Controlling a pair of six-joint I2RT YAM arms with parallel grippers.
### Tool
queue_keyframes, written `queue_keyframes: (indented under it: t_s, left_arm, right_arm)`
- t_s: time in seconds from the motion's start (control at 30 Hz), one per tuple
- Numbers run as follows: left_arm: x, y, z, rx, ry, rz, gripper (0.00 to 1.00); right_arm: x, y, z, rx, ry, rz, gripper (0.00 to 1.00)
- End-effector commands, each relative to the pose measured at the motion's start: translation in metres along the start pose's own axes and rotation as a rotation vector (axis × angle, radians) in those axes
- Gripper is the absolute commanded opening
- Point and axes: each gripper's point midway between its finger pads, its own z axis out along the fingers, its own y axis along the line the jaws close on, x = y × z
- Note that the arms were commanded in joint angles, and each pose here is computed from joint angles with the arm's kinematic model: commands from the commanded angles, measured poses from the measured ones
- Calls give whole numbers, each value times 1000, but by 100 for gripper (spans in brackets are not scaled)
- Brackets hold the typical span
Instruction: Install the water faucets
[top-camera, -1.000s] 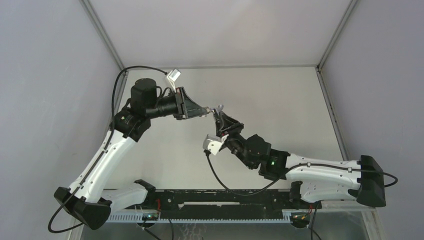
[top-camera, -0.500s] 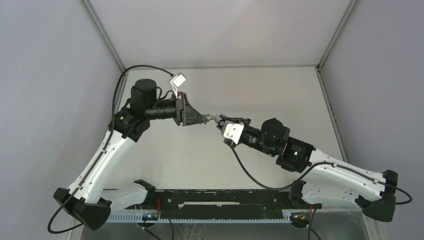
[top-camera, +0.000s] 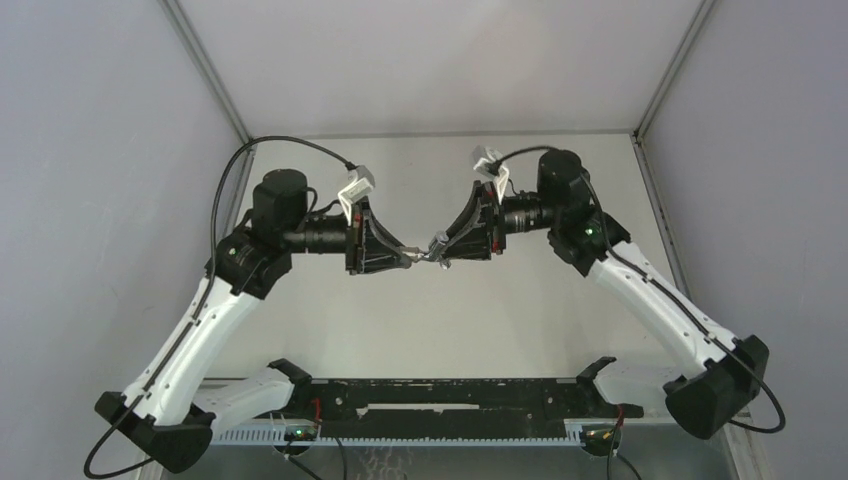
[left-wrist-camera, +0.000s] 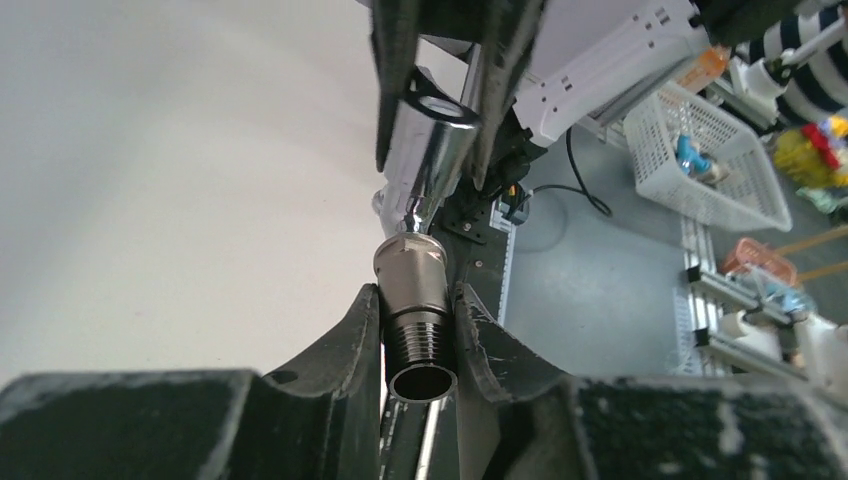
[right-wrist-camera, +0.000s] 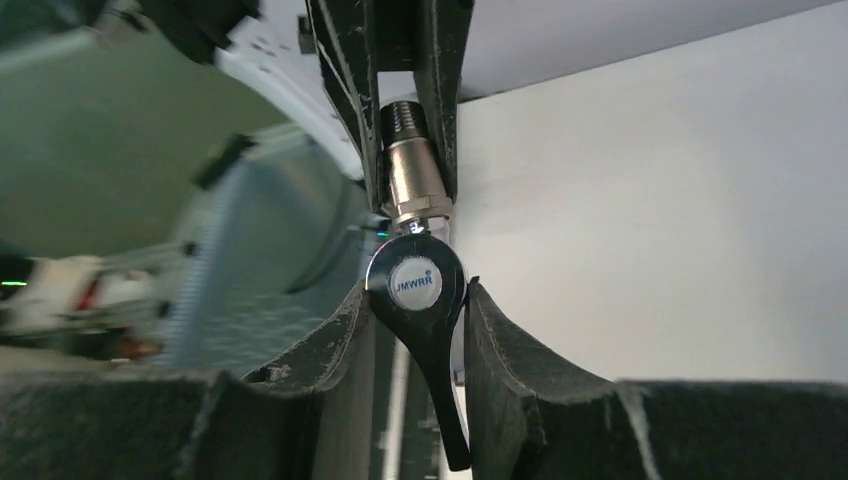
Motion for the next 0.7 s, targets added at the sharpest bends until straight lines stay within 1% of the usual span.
queue_keyframes:
  t_s: [0.0,0.03,0.1,0.13,0.23,0.27,0.33,0.4,0.43,0.47,0.5,0.53,0.6,0.67]
  left_arm:
    - [12,-44,-17,187,-5,211,0]
    - [13,-45,-17,193,-10,236,0]
    - [14,-49,-19,215,-14,265,0]
    - [14,-51,-20,220,-16,276,0]
    - [10,-53,-21,205,-27,290,0]
    - [8,-52,-22,198,-29,291,0]
    - [5,-52,-23,185,-33,294,0]
    - [3,-52,-23,178,-36,292,0]
    - [2,-51,-23,171,-38,290,0]
    - [1,-50,-22,165,-42,288,0]
    - [0,-49,-22,161,-46,285,0]
    - [-2,-48,-20,156,-53,285,0]
    - [-6,-47,-19,151,-66,257,0]
    - [-11,-44,-16,141,-77,221,0]
  right_arm:
    - [-24,22,-7,-187,26,340,0]
    - [-19,15,-4,-172,40,405,0]
    - [-5,-11,3,-65,66,561,0]
    - [2,-25,3,-8,80,615,0]
    - [23,-67,-4,202,109,687,0]
    - [25,-76,-9,252,104,685,7]
    - [23,-88,-19,355,80,663,46]
    - [19,-96,-31,452,65,597,75]
    - [16,-96,-36,493,60,564,83]
    - [13,-96,-42,527,55,532,89]
    - [10,-96,-48,561,48,500,97]
    - [7,-95,-54,595,40,466,99]
    - [1,-93,-65,666,35,373,100]
    - [-4,-86,-71,726,43,230,100]
